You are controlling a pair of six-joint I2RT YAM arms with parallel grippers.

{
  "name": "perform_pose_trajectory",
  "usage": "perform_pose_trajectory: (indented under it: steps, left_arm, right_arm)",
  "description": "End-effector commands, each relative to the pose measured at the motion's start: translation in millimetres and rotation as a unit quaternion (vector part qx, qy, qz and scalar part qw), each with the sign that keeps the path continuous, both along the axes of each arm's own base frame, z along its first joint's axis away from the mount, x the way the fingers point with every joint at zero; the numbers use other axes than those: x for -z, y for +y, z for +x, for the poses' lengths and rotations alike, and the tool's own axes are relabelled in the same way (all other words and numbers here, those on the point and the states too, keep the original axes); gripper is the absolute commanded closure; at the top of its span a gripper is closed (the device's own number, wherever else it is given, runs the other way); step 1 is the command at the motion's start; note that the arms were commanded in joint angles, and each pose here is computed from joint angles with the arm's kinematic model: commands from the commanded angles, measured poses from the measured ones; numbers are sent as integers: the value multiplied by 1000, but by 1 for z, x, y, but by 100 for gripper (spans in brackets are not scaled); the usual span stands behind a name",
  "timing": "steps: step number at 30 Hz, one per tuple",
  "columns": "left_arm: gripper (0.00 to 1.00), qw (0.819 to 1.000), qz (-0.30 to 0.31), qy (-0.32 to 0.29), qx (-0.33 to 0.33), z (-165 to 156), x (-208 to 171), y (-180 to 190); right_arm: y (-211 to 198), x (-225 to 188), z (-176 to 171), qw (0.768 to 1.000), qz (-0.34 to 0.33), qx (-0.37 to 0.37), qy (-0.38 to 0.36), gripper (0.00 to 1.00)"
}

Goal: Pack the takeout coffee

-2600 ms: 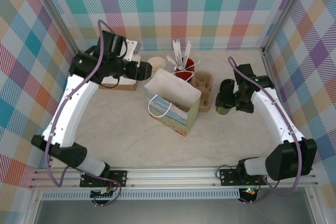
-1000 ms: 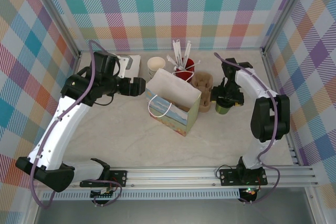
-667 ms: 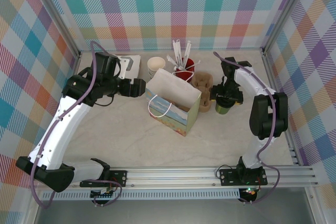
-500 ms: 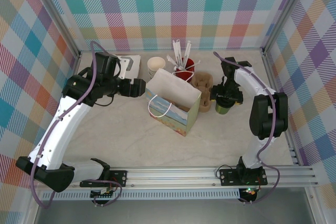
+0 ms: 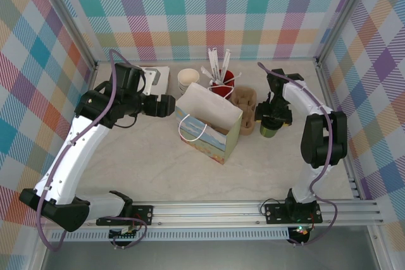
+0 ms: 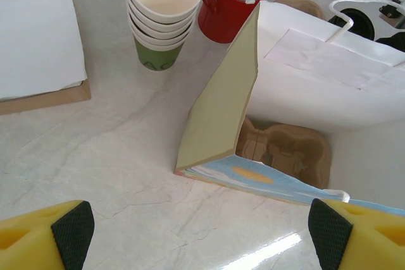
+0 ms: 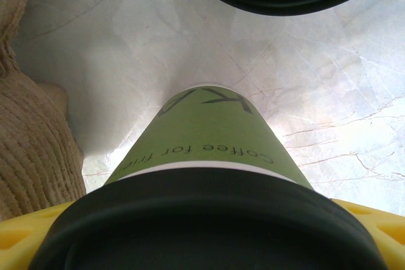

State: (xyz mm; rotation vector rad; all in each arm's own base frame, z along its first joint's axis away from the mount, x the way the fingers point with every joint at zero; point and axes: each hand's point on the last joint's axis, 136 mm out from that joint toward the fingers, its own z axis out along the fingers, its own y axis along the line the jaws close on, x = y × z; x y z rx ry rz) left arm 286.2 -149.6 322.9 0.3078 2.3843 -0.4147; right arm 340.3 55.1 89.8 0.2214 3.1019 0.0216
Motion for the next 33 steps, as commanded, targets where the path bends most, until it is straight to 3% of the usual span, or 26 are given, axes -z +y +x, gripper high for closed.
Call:
perform_pose_trajectory:
  steps: [1,7,15,33]
  left_arm:
    - [10,1000,-10,-24,-11,3,-15,5]
    - [10,999,-23,-21,-15,6,-16,2]
    - [11,996,-87,3,-34,20,-15,-17]
    - [16,986,-134,90,-30,48,23,-52]
  right_arm:
    - [-2,-4,-6,1000,2,-4,8,11]
    - [-3,-16,-13,1000,0,-12,5,11]
    - [-3,-50,-35,1000,12,-26,-8,14]
    - [26,-192,-68,985,96,-53,-135,16]
